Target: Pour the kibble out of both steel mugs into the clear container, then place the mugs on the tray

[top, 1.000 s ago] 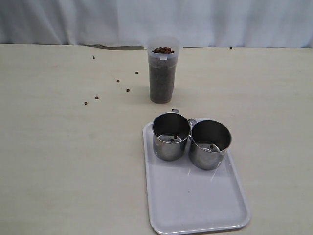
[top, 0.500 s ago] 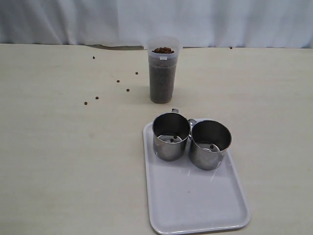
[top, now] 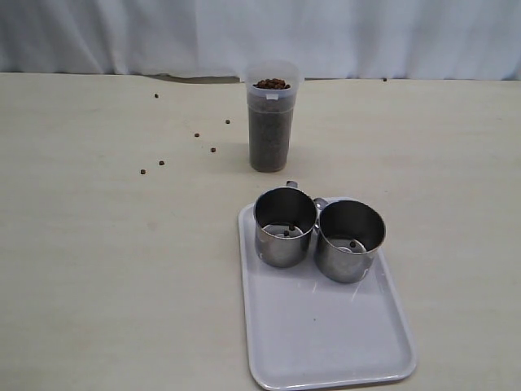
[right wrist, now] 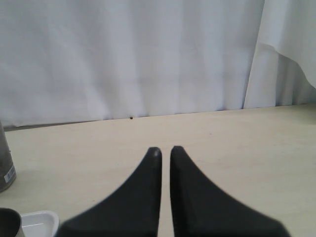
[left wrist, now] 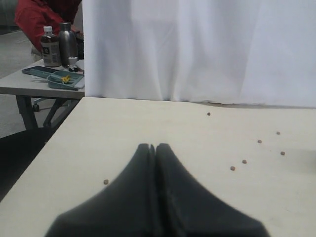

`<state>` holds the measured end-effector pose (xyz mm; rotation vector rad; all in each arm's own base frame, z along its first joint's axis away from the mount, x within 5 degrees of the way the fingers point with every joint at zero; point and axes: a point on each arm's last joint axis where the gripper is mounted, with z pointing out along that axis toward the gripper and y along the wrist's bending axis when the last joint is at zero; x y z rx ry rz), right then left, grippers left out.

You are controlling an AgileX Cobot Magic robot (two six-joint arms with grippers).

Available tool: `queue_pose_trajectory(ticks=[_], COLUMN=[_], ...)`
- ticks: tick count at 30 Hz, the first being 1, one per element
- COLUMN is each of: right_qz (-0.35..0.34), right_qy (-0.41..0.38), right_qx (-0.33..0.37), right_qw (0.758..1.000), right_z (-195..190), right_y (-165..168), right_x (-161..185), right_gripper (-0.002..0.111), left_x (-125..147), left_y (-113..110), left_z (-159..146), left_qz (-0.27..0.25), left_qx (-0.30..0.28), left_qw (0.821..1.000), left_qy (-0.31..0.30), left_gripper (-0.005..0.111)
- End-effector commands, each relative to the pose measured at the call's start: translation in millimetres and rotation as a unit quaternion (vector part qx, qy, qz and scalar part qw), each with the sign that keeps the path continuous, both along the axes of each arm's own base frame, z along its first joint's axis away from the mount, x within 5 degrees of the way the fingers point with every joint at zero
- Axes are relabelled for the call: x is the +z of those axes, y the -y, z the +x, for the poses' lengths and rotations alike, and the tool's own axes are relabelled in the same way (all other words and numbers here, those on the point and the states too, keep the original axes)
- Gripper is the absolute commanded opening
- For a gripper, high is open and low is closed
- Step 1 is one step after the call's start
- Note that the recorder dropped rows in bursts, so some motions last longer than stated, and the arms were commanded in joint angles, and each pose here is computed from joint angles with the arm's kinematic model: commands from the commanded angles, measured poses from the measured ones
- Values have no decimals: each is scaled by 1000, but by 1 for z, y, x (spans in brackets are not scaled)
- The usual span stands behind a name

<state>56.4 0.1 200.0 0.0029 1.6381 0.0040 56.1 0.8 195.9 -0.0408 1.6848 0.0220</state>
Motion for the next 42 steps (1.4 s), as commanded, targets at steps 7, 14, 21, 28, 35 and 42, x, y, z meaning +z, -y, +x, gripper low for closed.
queue_pose_trajectory(ticks=[7,14,21,28,35,42], right_qz=[-3,-3,-3,-3,-3,-3], right_qy=[-1,-1,-1,-1,-1,-1], right_qx=[-3,0,20,20,20,20], right_qw=[1000,1000,1000,1000,1000,1000], right_z=[0,0,0,0,0,0], right_y=[0,0,-2,-2,-2,-2], right_x=[-1,-1,-1,-1,-1,-1], right_gripper=[5,5,5,5,5,5], left_x=[0,0,1,1,1,1], left_y=[0,0,0,0,0,0], left_z=[0,0,0,0,0,0], left_qz=[5,4,4,4,4,4], left_qx=[-2,-2,-2,-2,-2,-2], left_qw=[1000,1000,1000,1000,1000,1000], left_qy=[8,8,8,8,8,8], left_gripper=[0,0,0,0,0,0])
